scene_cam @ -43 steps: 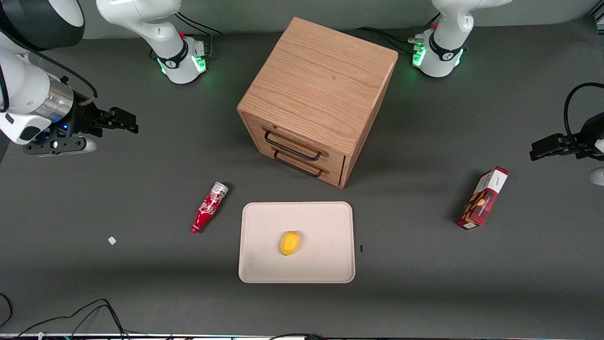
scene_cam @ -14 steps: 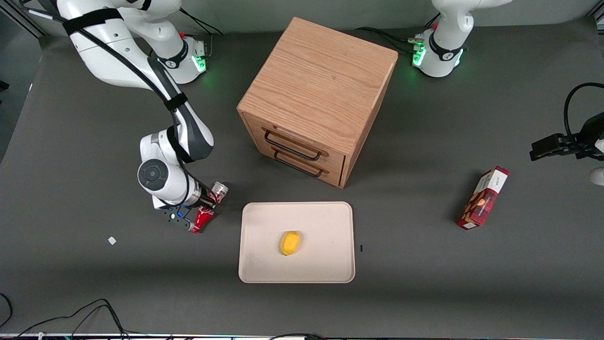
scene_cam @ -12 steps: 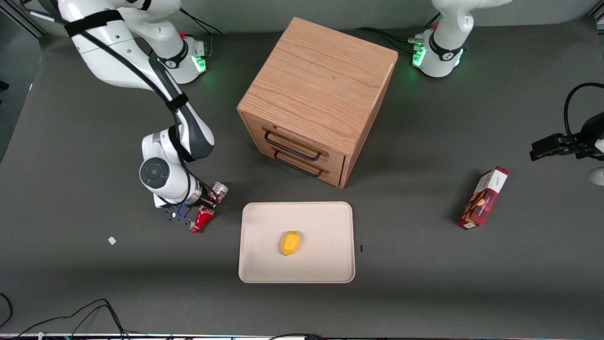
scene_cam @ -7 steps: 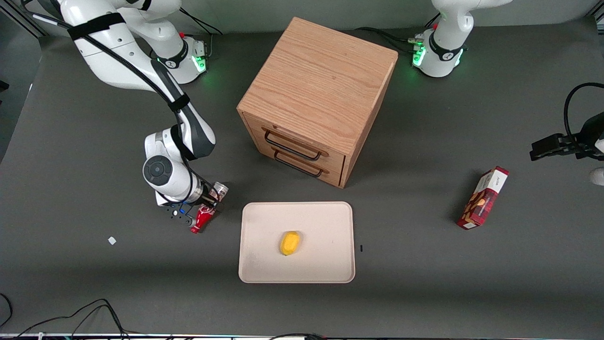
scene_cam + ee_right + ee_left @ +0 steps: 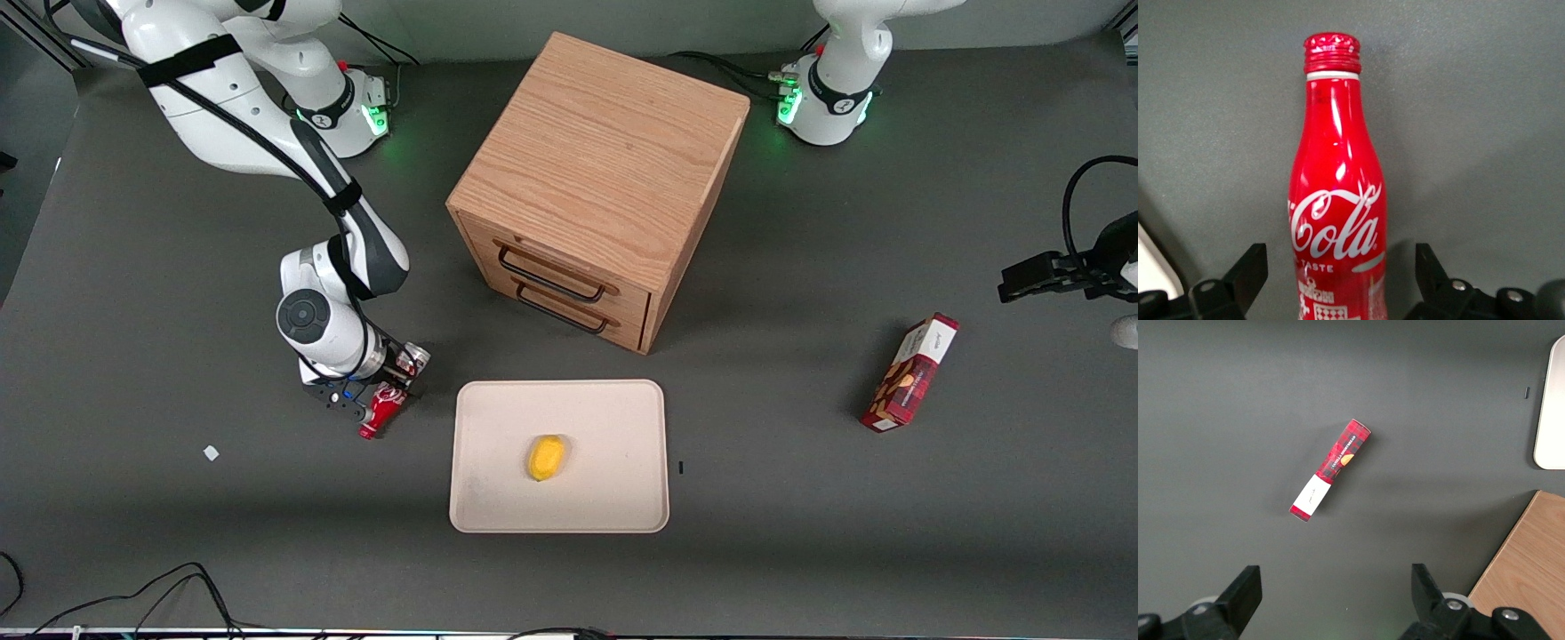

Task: Place coke bottle on tray
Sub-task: 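Close the right gripper around the bottle's body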

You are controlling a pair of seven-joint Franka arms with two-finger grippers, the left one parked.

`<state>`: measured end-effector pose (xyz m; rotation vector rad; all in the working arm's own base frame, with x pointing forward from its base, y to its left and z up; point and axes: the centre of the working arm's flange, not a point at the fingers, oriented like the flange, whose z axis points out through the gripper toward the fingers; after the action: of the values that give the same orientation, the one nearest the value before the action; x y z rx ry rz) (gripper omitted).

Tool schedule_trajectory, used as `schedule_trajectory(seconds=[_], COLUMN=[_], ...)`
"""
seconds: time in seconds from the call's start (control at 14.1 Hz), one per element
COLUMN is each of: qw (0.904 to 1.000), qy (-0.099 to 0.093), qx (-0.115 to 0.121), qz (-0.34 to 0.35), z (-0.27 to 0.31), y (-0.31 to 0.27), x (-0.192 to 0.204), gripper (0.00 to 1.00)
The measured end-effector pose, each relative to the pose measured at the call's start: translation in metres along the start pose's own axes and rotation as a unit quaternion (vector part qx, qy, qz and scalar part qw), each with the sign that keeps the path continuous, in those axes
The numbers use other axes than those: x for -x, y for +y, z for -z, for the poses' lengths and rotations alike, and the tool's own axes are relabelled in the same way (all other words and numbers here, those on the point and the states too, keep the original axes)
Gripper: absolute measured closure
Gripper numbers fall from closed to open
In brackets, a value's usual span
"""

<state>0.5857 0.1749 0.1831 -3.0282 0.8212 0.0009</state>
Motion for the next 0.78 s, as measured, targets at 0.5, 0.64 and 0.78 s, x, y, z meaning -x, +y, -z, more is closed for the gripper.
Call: schedule_trajectory(seconds=[0.5,0.64,0.78], qw=[1.0,1.0,1.0], qy=[0.005,0.005,0.005], qx=[0.002,0.002,0.002], qz=[0.005,0.005,0.005], z=[-0.0044,-0.0045,-0.0045], y=[0.0012,0.0012,0.0013], x=[0.0025,0.0025,0.0025], gripper=[0.46,0.46,0.46])
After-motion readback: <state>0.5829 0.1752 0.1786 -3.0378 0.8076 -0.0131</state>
